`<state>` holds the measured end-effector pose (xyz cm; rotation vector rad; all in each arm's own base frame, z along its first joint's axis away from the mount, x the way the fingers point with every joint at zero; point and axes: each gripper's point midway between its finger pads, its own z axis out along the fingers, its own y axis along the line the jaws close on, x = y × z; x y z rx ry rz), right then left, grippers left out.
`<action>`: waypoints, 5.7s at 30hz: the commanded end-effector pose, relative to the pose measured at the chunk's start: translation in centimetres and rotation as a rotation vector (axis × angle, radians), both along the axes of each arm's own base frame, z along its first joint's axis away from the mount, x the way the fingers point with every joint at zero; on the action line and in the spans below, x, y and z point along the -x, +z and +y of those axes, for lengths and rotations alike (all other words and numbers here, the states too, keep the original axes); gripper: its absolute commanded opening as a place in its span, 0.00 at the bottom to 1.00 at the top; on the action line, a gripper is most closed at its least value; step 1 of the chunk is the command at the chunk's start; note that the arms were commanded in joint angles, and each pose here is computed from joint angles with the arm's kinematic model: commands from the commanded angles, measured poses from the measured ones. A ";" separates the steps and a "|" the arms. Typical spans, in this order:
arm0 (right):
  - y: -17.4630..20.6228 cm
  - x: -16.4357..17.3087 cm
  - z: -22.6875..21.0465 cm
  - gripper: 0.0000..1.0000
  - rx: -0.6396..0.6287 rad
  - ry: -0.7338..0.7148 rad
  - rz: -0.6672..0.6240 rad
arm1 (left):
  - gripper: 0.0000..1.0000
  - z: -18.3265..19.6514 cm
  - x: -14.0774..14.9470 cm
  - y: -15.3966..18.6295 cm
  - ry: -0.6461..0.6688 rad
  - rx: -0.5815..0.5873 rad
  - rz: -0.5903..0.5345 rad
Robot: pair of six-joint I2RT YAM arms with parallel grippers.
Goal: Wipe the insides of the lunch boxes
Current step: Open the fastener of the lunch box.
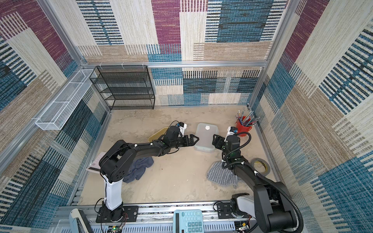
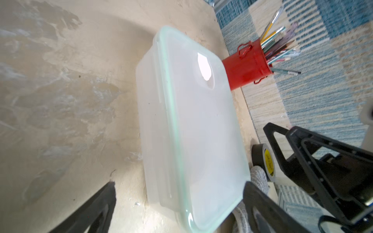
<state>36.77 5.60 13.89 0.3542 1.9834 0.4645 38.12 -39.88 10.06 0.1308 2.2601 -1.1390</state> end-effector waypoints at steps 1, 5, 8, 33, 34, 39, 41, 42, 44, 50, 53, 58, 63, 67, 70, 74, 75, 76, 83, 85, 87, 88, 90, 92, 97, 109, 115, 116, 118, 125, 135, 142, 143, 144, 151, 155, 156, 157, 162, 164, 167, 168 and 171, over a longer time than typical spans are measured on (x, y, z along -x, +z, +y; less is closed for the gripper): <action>1.7 -1.2 1.5 0.76 -0.005 0.081 -0.079 | 1.00 0.0 -1.5 3.0 0.114 0.157 -0.061; 1.3 -2.6 2.5 0.74 -0.035 0.122 -0.050 | 1.00 0.2 -1.3 2.7 0.189 0.212 -0.056; 1.2 -3.5 3.0 0.73 -0.044 0.142 -0.040 | 1.00 0.3 -1.2 2.4 0.242 0.237 -0.057; -2.9 -4.5 4.4 0.48 -0.050 0.200 0.080 | 0.94 -2.3 -2.2 -0.4 0.302 0.428 0.060; -3.0 -4.4 4.4 0.48 -0.048 0.199 0.085 | 0.94 -2.3 -2.2 -0.5 0.303 0.433 0.062; -3.6 -4.3 4.5 0.48 -0.058 0.196 0.103 | 0.90 -2.8 -2.4 0.0 0.292 0.462 0.061; -3.9 -4.2 4.5 0.48 -0.058 0.195 0.109 | 0.85 -3.0 -2.5 0.2 0.286 0.475 0.063; -4.0 -4.2 4.4 0.48 -0.057 0.192 0.111 | 0.83 -3.1 -2.4 0.3 0.282 0.483 0.064; -4.3 -4.2 4.2 0.48 -0.052 0.182 0.119 | 0.80 -3.3 -2.4 0.3 0.279 0.500 0.073; -4.9 -4.2 4.1 0.48 -0.054 0.168 0.140 | 0.78 -3.2 -2.4 -0.2 0.294 0.531 0.100; -5.1 -4.2 4.0 0.48 -0.049 0.163 0.149 | 0.76 -3.0 -2.4 0.2 0.298 0.548 0.099; -5.6 -4.1 4.0 0.47 -0.044 0.155 0.165 | 0.73 -2.9 -2.3 1.1 0.308 0.570 0.097; -6.4 -3.9 3.9 0.45 -0.047 0.135 0.186 | 0.71 -2.7 -2.2 1.0 0.323 0.599 0.110; -6.8 -3.8 3.9 0.44 -0.049 0.122 0.195 | 0.69 -2.9 -2.2 0.8 0.332 0.622 0.119; -6.9 -3.7 3.8 0.45 -0.053 0.115 0.197 | 0.69 -2.9 -1.9 0.8 0.342 0.635 0.116; -6.8 -3.8 3.9 0.45 -0.056 0.117 0.194 | 0.71 -2.9 -1.3 0.5 0.365 0.638 0.103; -6.8 -3.9 4.0 0.45 -0.058 0.118 0.193 | 0.71 -2.9 -1.2 0.5 0.370 0.641 0.103; -6.8 -3.9 4.0 0.45 -0.058 0.119 0.193 | 0.71 -2.8 -1.2 0.4 0.376 0.646 0.099; -7.2 -3.9 4.2 0.44 -0.058 0.125 0.199 | 0.74 -2.5 -0.7 -0.1 0.405 0.646 0.087; -7.4 -3.8 4.2 0.44 -0.054 0.126 0.203 | 0.74 -2.5 -0.7 0.0 0.406 0.650 0.084; -7.3 -3.7 4.1 0.44 -0.050 0.125 0.204 | 0.74 -2.5 -0.7 0.4 0.407 0.663 0.075; -7.3 -3.6 4.1 0.44 -0.049 0.126 0.203 | 0.74 -2.5 -0.6 0.6 0.408 0.664 0.068; -7.2 -3.5 4.1 0.44 -0.052 0.126 0.202 | 0.74 -2.3 -0.4 1.1 0.418 0.660 0.049; -7.1 -3.4 4.2 0.45 -0.055 0.130 0.202 | 0.74 -2.2 0.0 1.3 0.434 0.655 0.029; -5.6 -3.5 4.2 0.61 -0.046 0.140 0.172 | 0.74 -1.8 0.1 0.9 0.452 0.669 0.031; 1.1 -2.1 1.1 0.98 0.035 0.029 0.054 | 0.74 -2.0 -0.1 0.6 0.444 0.649 0.035; -1.2 -0.8 -1.2 0.97 -0.015 -0.010 0.117 | 0.74 -1.8 0.0 0.3 0.449 0.649 0.042; -1.4 -0.6 -1.3 0.97 -0.020 -0.010 0.119 | 0.74 -1.8 0.0 0.2 0.452 0.648 0.042; -1.8 -0.1 -1.4 0.98 -0.043 -0.003 0.124 | 0.74 -1.8 0.0 0.3 0.450 0.647 0.041; -2.3 0.8 1.3 0.99 -0.174 0.140 0.104 | 0.74 -1.8 0.0 0.0 0.454 0.642 0.047; -2.3 1.8 2.8 0.96 -0.314 0.169 0.138 | 0.75 -1.4 0.0 -0.2 0.471 0.631 0.063; -1.9 2.6 4.3 0.94 -0.382 0.223 0.136 | 0.82 -1.1 -0.1 -0.2 0.476 0.617 0.074; -1.8 2.7 4.5 0.94 -0.385 0.228 0.136 | 0.83 -1.1 -0.1 -0.2 0.473 0.620 0.078; -1.7 2.7 4.7 0.94 -0.388 0.233 0.135 | 0.84 -1.1 -0.1 -0.2 0.470 0.621 0.085; -2.0 3.1 4.7 0.94 -0.360 0.218 0.154 | 0.85 -0.5 -0.8 0.2 0.464 0.633 0.080; -2.2 2.7 2.9 0.94 -0.252 0.138 0.169 | 0.84 -1.1 -1.5 0.2 0.430 0.648 0.113; -1.9 2.4 1.9 0.95 -0.207 0.093 0.160 | 0.84 -1.3 -1.6 0.1 0.425 0.652 0.118; -1.7 2.1 1.1 0.95 -0.169 0.058 0.156 | 0.83 -1.5 -1.5 0.0 0.419 0.655 0.122; -0.7 0.6 -0.7 0.93 -0.053 -0.008 0.138 | 0.81 -1.9 -1.7 -0.4 0.409 0.658 0.143; -0.3 0.2 -0.8 0.90 -0.045 -0.014 0.111 | 0.81 -1.9 -1.7 -0.4 0.408 0.660 0.146; 0.6 -0.2 0.1 0.81 -0.072 0.033 0.039 | 0.80 -2.1 -1.9 -0.4 0.408 0.666 0.145; 0.6 -0.3 0.5 0.78 -0.074 0.051 0.037 | 0.80 -2.1 -1.9 -0.4 0.407 0.666 0.145; 0.0 -0.8 1.4 0.71 -0.053 0.082 0.057 | 0.79 -2.4 -2.1 -0.4 0.400 0.671 0.150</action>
